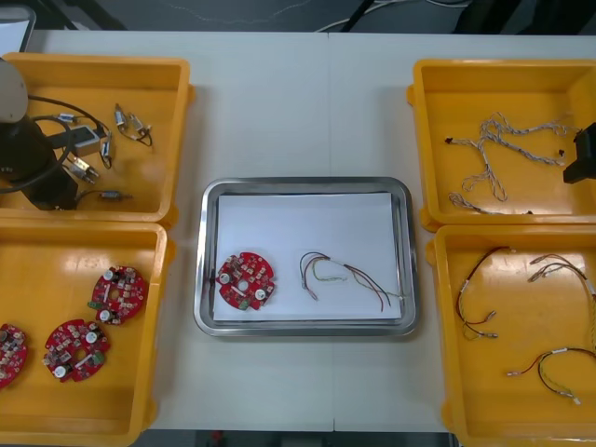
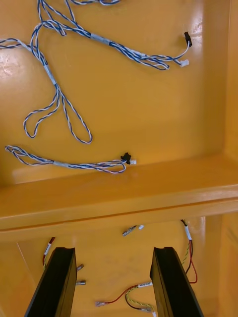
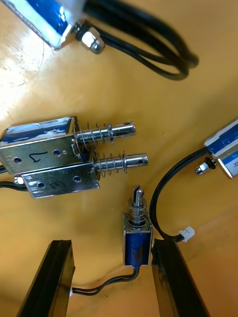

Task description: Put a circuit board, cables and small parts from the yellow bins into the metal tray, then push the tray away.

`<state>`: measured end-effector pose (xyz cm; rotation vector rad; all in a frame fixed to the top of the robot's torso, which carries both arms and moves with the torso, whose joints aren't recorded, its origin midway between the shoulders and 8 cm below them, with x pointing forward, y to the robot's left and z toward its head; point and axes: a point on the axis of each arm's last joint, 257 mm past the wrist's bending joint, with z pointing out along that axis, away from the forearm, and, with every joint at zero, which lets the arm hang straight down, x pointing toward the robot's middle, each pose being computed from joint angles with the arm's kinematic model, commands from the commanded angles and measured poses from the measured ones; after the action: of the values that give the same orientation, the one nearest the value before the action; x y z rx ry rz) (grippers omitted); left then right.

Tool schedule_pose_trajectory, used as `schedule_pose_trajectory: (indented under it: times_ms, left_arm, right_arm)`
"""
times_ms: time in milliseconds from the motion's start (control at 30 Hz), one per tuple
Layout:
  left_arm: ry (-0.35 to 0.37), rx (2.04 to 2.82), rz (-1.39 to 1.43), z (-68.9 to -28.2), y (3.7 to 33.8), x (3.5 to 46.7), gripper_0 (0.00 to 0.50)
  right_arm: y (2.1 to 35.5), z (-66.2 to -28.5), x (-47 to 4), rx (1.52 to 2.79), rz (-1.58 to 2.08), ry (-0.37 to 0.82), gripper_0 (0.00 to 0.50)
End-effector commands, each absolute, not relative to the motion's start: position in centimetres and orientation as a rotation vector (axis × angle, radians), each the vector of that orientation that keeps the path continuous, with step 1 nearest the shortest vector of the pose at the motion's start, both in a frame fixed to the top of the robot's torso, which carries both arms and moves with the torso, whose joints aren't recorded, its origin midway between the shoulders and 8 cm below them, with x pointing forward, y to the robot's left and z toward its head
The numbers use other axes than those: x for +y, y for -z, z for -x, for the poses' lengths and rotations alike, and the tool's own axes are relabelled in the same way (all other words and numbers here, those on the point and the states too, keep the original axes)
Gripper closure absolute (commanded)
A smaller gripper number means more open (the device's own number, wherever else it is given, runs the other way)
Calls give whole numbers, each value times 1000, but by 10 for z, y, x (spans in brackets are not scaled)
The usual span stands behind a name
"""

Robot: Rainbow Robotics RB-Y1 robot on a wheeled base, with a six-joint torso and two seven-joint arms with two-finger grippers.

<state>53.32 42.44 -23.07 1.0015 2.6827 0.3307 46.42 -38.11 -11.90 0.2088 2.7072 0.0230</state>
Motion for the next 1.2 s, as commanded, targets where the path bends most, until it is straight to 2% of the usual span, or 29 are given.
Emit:
schedule_pose_trajectory:
  times_ms: [33,133,233,300,333,367,400,433,600,867,1100,1133,1200]
  left_arm:
    - [-321,2708,-878,-532,232,431,89]
    - [-318,2710,-880,-531,232,430,128]
    - [-323,2711,-881,-531,233,430,146]
    - [-321,2710,-881,-532,234,428,185]
    - [-323,2711,-880,-532,234,428,222]
    - [-322,2711,-881,-532,235,427,292]
    - [-321,2713,-882,-532,236,427,326]
    - [-324,2711,-879,-533,235,427,384]
    - [-314,2713,-875,-532,236,424,498]
    - [-307,2697,-861,-537,234,422,500]
    - [-299,2681,-854,-539,229,421,500]
    - [-297,2680,-851,-539,228,421,493]
    - [-297,2678,-850,-540,227,422,387]
  right_arm:
    - [87,-490,-383,2650,-102,34,59]
    - [87,-501,-380,2647,-85,52,58]
    - [87,-513,-375,2645,-77,48,59]
    - [87,-520,-371,2640,-71,36,59]
    - [87,-525,-369,2638,-75,29,58]
    - [87,-530,-366,2634,-75,22,59]
    - [87,-533,-365,2630,-76,18,59]
    - [87,-537,-362,2626,-80,10,59]
    - [88,-552,-356,2618,-100,-19,58]
    - [100,-583,-348,2560,-61,63,58]
    - [114,-607,-339,2511,-84,-5,60]
    - [116,-610,-337,2503,-87,-13,58]
    - [120,-614,-336,2496,-91,-12,60]
